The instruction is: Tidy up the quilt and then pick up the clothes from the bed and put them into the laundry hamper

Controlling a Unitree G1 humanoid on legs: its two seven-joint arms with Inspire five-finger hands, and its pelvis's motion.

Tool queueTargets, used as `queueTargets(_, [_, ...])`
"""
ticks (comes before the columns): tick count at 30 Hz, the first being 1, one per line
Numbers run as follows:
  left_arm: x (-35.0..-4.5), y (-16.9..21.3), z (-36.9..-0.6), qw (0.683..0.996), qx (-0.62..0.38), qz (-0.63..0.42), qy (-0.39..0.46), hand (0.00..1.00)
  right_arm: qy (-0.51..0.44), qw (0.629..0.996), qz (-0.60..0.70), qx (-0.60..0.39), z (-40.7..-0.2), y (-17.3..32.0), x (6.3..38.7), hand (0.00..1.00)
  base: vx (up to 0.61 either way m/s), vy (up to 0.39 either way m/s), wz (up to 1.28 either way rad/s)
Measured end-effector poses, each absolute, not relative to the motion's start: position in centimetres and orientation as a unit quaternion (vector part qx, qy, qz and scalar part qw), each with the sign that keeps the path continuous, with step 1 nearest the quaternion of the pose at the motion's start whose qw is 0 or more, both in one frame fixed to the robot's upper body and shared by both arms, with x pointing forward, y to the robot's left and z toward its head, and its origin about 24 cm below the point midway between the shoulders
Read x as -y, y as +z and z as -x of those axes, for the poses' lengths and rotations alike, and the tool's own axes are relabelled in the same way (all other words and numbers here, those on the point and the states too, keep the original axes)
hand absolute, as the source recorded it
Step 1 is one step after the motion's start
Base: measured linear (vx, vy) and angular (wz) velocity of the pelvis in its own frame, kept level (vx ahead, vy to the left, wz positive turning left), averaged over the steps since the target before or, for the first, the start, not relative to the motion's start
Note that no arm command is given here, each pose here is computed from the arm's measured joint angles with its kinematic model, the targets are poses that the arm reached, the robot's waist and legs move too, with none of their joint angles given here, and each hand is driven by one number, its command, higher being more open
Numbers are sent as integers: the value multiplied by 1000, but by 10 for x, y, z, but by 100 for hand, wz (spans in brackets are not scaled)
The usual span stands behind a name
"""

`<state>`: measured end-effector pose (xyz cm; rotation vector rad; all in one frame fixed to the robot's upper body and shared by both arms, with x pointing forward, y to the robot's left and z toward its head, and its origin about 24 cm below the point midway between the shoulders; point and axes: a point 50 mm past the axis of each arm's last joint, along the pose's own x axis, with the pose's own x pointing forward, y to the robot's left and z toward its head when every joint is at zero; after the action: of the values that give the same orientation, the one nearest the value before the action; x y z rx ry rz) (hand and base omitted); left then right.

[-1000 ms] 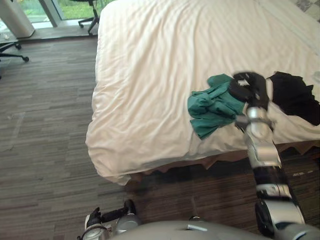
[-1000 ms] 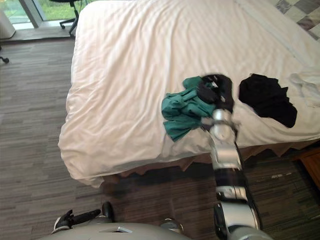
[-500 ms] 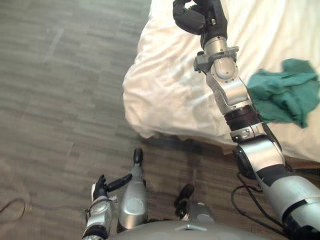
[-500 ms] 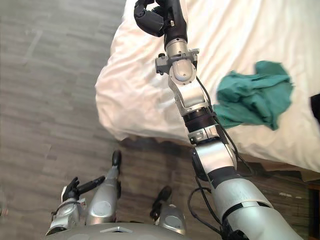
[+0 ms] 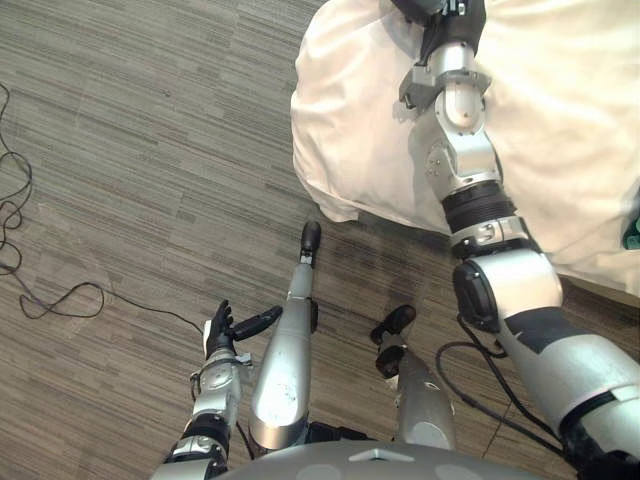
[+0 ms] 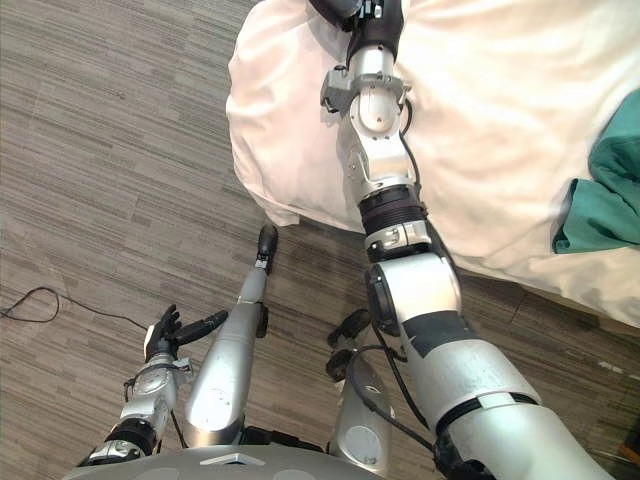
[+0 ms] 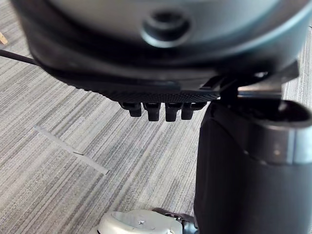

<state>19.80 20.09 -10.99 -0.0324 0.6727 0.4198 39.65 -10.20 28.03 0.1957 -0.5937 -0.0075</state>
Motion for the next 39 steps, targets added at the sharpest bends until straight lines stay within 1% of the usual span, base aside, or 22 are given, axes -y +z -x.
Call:
queueTargets(1, [-199, -111, -198, 921, -330, 22, 208, 100, 3, 950, -98, 295, -393, 275, 98, 0, 31, 28, 7])
queueTargets(5, [-201, -117, -190, 907, -356, 24, 224, 100, 70, 957, -65, 274, -375, 224, 73, 0, 85, -24, -7])
queueTargets(7, [-200, -118, -189, 905, -362, 28, 223, 100, 108, 963, -54, 242, -367, 192, 74, 0, 151, -83, -3])
queueTargets(8, [-198, -118, -190, 906, -361, 30, 220, 100, 131, 965, -41, 225, -361, 176, 77, 0, 126, -64, 7])
queueTargets(11, [-193, -114, -197, 915, -348, 30, 203, 100, 166, 966, -26, 198, -347, 149, 80, 0, 87, -60, 15])
queueTargets(16, [-182, -110, -205, 927, -342, -2, 154, 100, 235, 960, -86, 124, -330, 111, 64, 0, 13, -16, 3])
queueTargets(19, [-182, -114, -202, 926, -353, -26, 134, 100, 284, 950, -109, 66, -317, 84, 43, 0, -47, -12, -16])
queueTargets(20, [-183, -115, -201, 924, -357, -34, 128, 100, 311, 941, -124, 39, -309, 74, 30, 0, -62, 2, -19])
queueTargets(21, [-184, -116, -200, 924, -360, -41, 120, 100, 329, 934, -140, -10, -299, 56, 17, 0, -62, 1, -18])
queueTargets(22, [-184, -116, -200, 924, -360, -44, 117, 100, 337, 930, -145, -35, -294, 48, 10, 0, -57, -1, -6])
queueTargets(23, [-185, -117, -199, 924, -362, -46, 115, 100, 346, 920, -153, -98, -280, 25, 0, 0, -44, 1, 2])
queueTargets(24, [-185, -117, -199, 924, -362, -46, 115, 100, 351, 914, -157, -126, -271, 15, -4, 0, -54, 4, 2])
queueTargets(26, [-187, -118, -197, 922, -367, -47, 116, 100, 383, 886, -165, -204, -241, -10, -19, 0, -63, 16, -12])
queueTargets(27, [-188, -119, -196, 921, -369, -47, 117, 100, 389, 879, -173, -213, -235, -10, -23, 0, -105, 35, -32])
queueTargets(29, [-194, -122, -190, 917, -377, -51, 122, 100, 418, 860, -223, -191, -227, 9, -34, 0, -131, 34, -39])
queueTargets(30, [-200, -125, -182, 911, -388, -57, 127, 100, 438, 845, -262, -159, -225, 28, -41, 0, -114, 17, -34])
queueTargets(31, [-202, -127, -179, 908, -394, -59, 129, 100, 445, 837, -286, -142, -225, 38, -43, 0, -105, 16, -32])
queueTargets(34, [-211, -134, -163, 896, -418, -70, 135, 100, 461, 796, -390, -46, -227, 88, -46, 0, -27, 9, -21])
queueTargets(36, [-215, -136, -157, 891, -425, -73, 140, 100, 453, 784, -425, -2, -234, 107, -42, 0, 2, 7, -8])
queueTargets(39, [-222, -136, -155, 886, -433, -81, 144, 100, 435, 791, -428, 28, -248, 118, -33, 0, -6, 3, -20])
